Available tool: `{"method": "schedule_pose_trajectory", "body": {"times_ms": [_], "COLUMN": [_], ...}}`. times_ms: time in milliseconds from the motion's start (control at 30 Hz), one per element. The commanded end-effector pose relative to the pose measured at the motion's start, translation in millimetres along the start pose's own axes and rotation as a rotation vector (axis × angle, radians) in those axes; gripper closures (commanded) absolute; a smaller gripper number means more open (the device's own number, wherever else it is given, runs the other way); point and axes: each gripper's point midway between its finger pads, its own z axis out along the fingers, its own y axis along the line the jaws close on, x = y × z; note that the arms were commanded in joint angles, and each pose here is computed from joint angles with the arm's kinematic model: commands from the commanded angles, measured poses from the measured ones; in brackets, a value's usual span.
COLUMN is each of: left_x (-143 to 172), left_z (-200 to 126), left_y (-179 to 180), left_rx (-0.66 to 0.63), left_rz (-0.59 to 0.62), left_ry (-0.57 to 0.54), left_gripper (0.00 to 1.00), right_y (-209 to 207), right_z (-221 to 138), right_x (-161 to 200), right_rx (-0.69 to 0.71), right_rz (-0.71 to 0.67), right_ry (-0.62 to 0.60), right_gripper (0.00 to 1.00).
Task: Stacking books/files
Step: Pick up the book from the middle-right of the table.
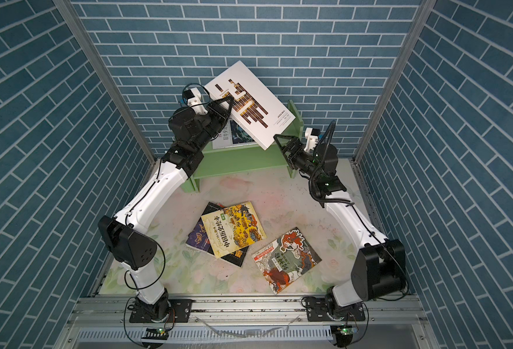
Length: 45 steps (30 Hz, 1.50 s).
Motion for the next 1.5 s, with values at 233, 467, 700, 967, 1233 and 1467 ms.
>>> {"method": "schedule_pose_trajectory", "body": {"times_ms": [233, 467, 700, 967, 1233, 1467], "left_x": [-17, -16, -13, -22, -46, -33], "left_z": [9, 9, 10, 4, -25, -46], "left_y": [-15, -18, -22, -8, 36, 63], "left_rx": [0.141, 0.183, 0.211, 0.228, 0.182, 0.121], "left_rz": [-0.167, -0.213, -0.230, -0.224, -0.175, -0.153], "left_ry": [0.011, 0.038, 0.072, 0.137, 0.321, 0.554], "left_gripper": [0.86, 0.85, 0.73, 0.16, 0.01, 0.00], "right_y": [45, 50, 45, 46, 54, 61], "right_z": [24, 30, 34, 29, 0, -13], "right_x": [-10, -21, -23, -25, -40, -34], "right_rx": [-0.197, -0.250, -0.218, -0.199, -0.213, -0.191], "right_rz": [-0.027, -0.009, 0.016, 0.027, 0.063, 0.077], "right_ry": [-0.083, -0.130, -0.129, -0.067, 0.054, 0.143], "right_gripper": [0.03, 0.25, 0.60, 0.72, 0.76, 0.76]}}
